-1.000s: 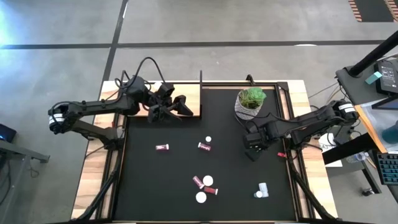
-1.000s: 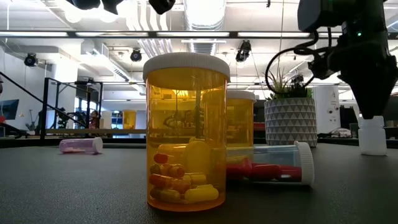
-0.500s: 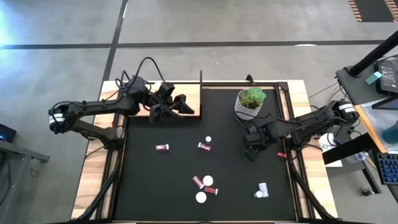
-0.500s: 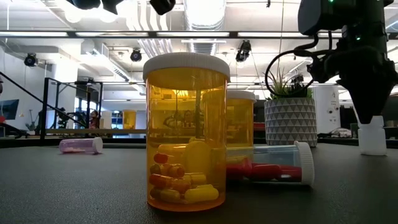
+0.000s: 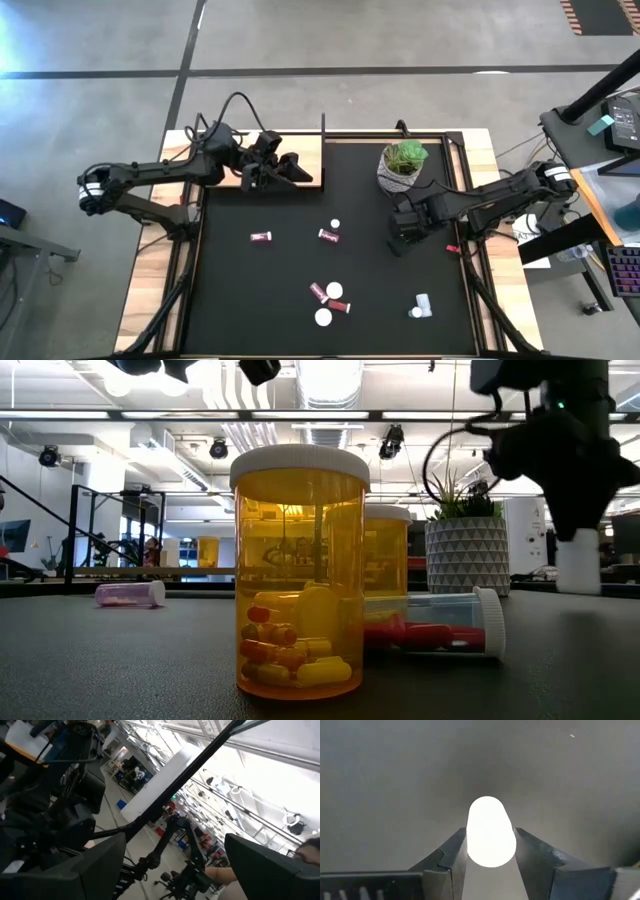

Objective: Pick and place medicine bottles onto shelf by color
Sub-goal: Put the top white pill bottle on the shelf aligned with the other white pill bottle

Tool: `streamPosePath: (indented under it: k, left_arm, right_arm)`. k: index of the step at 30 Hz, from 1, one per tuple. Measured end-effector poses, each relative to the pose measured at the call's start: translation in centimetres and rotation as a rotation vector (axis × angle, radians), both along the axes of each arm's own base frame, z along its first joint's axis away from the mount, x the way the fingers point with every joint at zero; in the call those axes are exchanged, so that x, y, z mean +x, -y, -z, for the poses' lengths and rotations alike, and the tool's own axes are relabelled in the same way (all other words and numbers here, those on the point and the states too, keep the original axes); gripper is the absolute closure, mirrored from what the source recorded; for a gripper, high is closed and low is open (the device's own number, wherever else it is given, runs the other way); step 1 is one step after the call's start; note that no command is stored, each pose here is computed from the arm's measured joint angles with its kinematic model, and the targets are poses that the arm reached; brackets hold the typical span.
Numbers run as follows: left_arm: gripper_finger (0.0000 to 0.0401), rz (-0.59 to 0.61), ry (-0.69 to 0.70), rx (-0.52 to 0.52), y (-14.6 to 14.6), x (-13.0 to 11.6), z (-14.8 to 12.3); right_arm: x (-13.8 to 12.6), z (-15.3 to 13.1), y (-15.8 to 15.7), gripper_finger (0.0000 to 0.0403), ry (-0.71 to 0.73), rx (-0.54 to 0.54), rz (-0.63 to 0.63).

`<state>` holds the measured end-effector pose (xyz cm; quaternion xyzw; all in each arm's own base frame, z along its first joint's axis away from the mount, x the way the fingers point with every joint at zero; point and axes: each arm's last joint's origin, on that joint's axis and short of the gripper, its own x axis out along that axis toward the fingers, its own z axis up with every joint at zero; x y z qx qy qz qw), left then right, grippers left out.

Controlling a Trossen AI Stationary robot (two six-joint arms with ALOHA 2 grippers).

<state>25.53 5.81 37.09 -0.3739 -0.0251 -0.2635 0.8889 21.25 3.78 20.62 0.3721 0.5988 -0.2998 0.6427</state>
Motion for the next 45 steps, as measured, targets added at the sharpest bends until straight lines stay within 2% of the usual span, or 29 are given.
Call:
streamPosePath:
  k: [8,18,23,36,45]
  left_arm:
    - [0.0078,0.090,-0.006,-0.022,0.5,-1.0,-0.8]
    - [0.0079,0.130,0.111,0.022,1.9,-4.8,-3.7]
    - [0.0079,0.132,0.138,0.031,2.2,-5.9,-4.2]
    - [0.0079,0.133,0.147,0.031,2.3,-6.3,-4.4]
    - [0.0079,0.133,0.146,0.031,2.3,-6.3,-4.4]
  right_arm:
    - [4.0,-2.2,0.0,0.0267,0.061,0.003,-0.016]
    - [12.4,-3.3,-0.4,0.0266,0.125,-0.033,-0.236]
    - [15.4,-3.6,0.3,0.0266,0.159,-0.061,-0.279]
    - [22.0,-3.3,2.3,0.0266,0.232,-0.100,-0.355]
    - [25.7,-1.9,4.5,0.0266,0.142,-0.119,-0.497]
